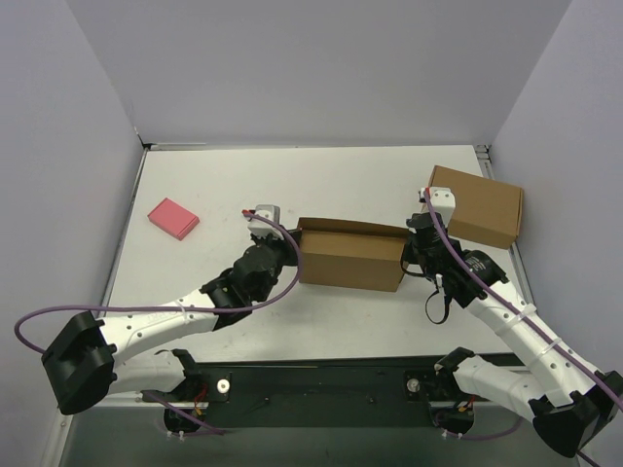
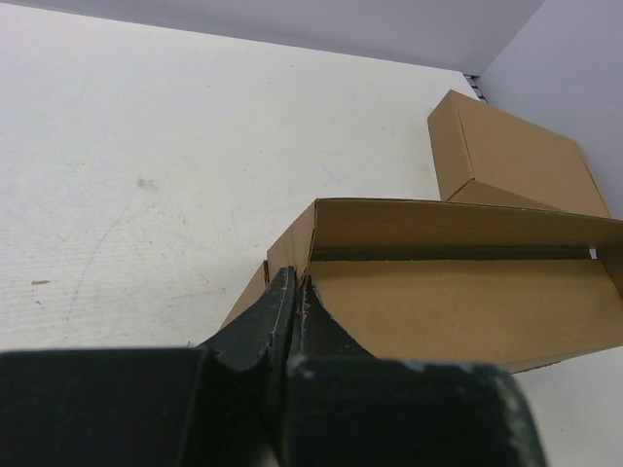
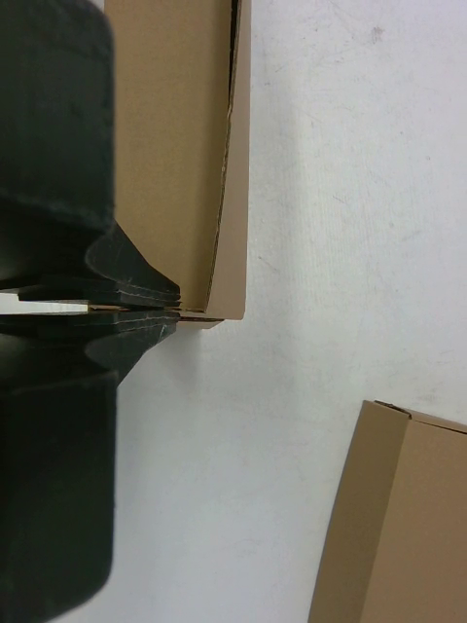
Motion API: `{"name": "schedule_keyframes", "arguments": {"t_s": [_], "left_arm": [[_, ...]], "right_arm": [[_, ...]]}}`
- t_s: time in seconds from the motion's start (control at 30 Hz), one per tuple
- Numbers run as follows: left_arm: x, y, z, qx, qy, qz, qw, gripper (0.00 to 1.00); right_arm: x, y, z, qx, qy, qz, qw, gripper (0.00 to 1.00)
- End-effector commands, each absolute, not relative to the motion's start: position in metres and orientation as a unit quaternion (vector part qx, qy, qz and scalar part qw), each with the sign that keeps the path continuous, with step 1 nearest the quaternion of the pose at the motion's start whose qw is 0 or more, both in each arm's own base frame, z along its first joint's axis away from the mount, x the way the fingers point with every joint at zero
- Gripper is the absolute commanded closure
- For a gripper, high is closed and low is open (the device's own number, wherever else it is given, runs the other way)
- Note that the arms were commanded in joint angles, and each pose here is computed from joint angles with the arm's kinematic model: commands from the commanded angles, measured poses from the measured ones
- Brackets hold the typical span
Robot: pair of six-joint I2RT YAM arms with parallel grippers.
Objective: Fold the paper box
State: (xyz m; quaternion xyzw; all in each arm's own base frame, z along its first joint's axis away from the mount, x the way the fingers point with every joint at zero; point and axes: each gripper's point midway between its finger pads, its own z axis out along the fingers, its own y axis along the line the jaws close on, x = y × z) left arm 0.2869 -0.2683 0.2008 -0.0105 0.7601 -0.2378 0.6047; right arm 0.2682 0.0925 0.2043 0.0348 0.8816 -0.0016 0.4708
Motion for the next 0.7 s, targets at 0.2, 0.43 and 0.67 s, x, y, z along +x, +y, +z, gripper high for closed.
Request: {"name": "schedule_keyframes", "arguments": {"t_s": [0.2, 0.43, 0.67], "left_arm": [[0.206, -0.216, 0.044, 0.163, 0.910, -0.063, 0.375, 1.00], [0.212, -0.234, 0.083, 0.163, 0.897, -0.107, 0.398, 0.79], [0.225, -0.248, 0.140, 0.161, 0.870, -0.145, 0.442, 0.36]], "right_arm": [[0.249, 0.103, 0.170, 0.007, 0.905, 0.014, 0.425, 1.00], [0.248, 0.100, 0.172, 0.008, 0.901, 0.010, 0.433, 1.00], [0.248, 0.104, 0.177, 0.002, 0.901, 0.018, 0.434, 1.00]]}}
